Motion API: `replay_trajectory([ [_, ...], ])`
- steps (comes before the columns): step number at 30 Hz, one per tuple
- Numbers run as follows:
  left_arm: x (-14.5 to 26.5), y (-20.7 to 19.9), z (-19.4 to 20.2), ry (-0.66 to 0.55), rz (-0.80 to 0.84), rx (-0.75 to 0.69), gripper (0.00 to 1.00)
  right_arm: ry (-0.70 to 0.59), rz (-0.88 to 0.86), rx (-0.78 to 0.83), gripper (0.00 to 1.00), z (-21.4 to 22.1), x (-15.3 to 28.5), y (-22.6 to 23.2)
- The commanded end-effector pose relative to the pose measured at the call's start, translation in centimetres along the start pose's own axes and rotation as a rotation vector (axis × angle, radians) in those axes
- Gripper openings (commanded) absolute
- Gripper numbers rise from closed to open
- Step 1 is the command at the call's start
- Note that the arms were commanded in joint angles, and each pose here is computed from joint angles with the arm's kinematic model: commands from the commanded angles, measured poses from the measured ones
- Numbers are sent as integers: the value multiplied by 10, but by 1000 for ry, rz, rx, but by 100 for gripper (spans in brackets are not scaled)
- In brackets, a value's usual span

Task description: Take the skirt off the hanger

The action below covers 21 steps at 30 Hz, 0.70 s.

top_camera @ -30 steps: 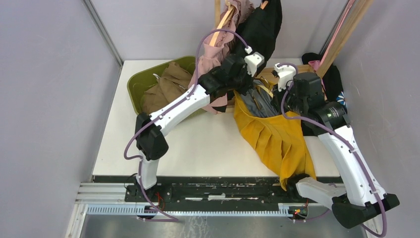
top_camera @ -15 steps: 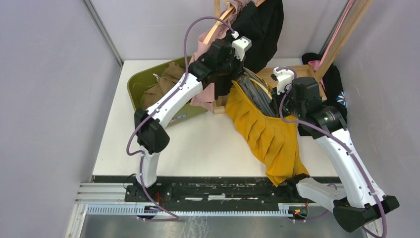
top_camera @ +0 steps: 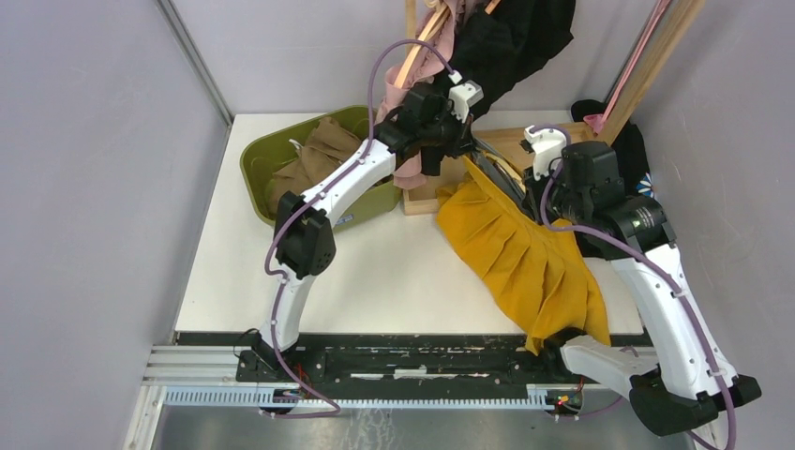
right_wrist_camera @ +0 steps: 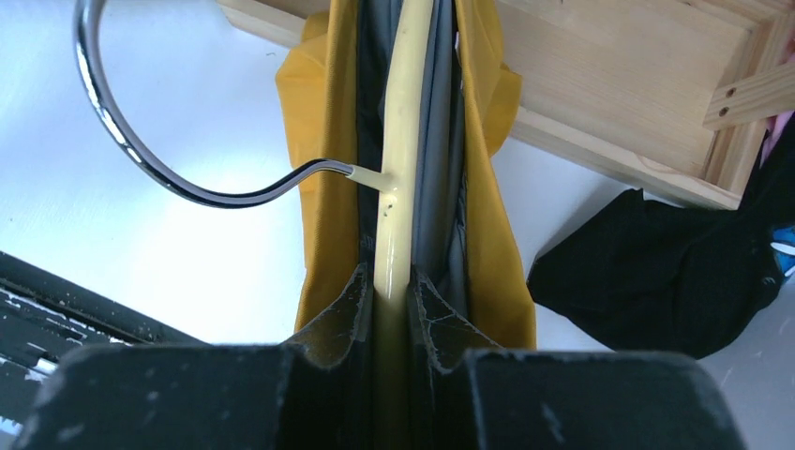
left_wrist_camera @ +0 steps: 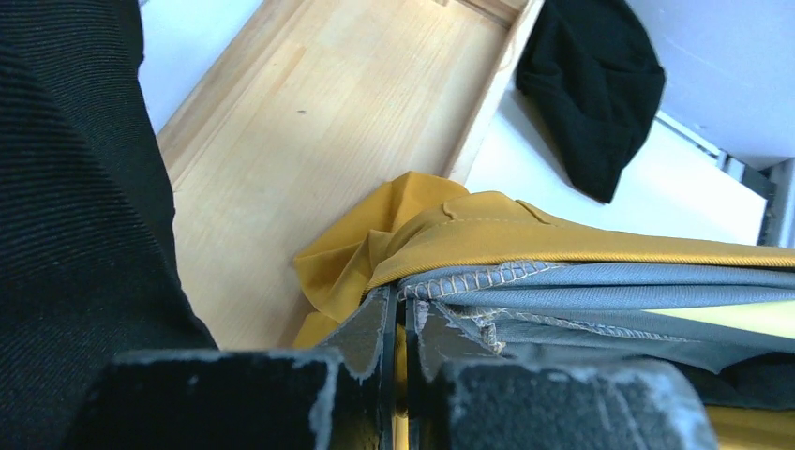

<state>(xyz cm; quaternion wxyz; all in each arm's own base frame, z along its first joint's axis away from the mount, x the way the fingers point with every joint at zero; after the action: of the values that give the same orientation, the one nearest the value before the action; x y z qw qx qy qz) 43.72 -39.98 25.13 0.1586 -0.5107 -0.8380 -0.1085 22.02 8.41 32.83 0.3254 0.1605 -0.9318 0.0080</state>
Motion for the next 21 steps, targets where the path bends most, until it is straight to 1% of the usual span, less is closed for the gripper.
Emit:
replay_trajectory([
  [1, 31, 140, 56, 60, -405, 115, 3, 32, -40, 19, 1, 23, 64, 3],
  [10, 47, 148, 88, 156, -416, 95, 3, 109, -25, 20, 1, 48, 84, 0],
  [16, 55, 154, 97, 179, -428, 92, 3, 167, -4, 31, 1, 66, 86, -4],
  [19, 57, 155, 102, 191, -429, 90, 3, 181, 46, 58, 1, 74, 90, -13],
  [21, 58, 156, 107, 199, -430, 95, 3, 162, 59, 66, 1, 75, 96, -15],
])
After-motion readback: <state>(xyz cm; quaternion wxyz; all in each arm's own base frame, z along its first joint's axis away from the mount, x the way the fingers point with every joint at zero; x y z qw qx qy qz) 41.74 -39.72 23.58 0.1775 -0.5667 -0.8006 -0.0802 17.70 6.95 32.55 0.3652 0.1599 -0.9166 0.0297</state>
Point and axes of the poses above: each gripper's point midway between its finger pads, its own x axis back along the fingers, its own y axis along the line the jaws close on, z = x × y, the point moved 4 cm from there along x, back along the fingers, and after that the axes turned 12 degrees about -x, right-handed, at the moved point
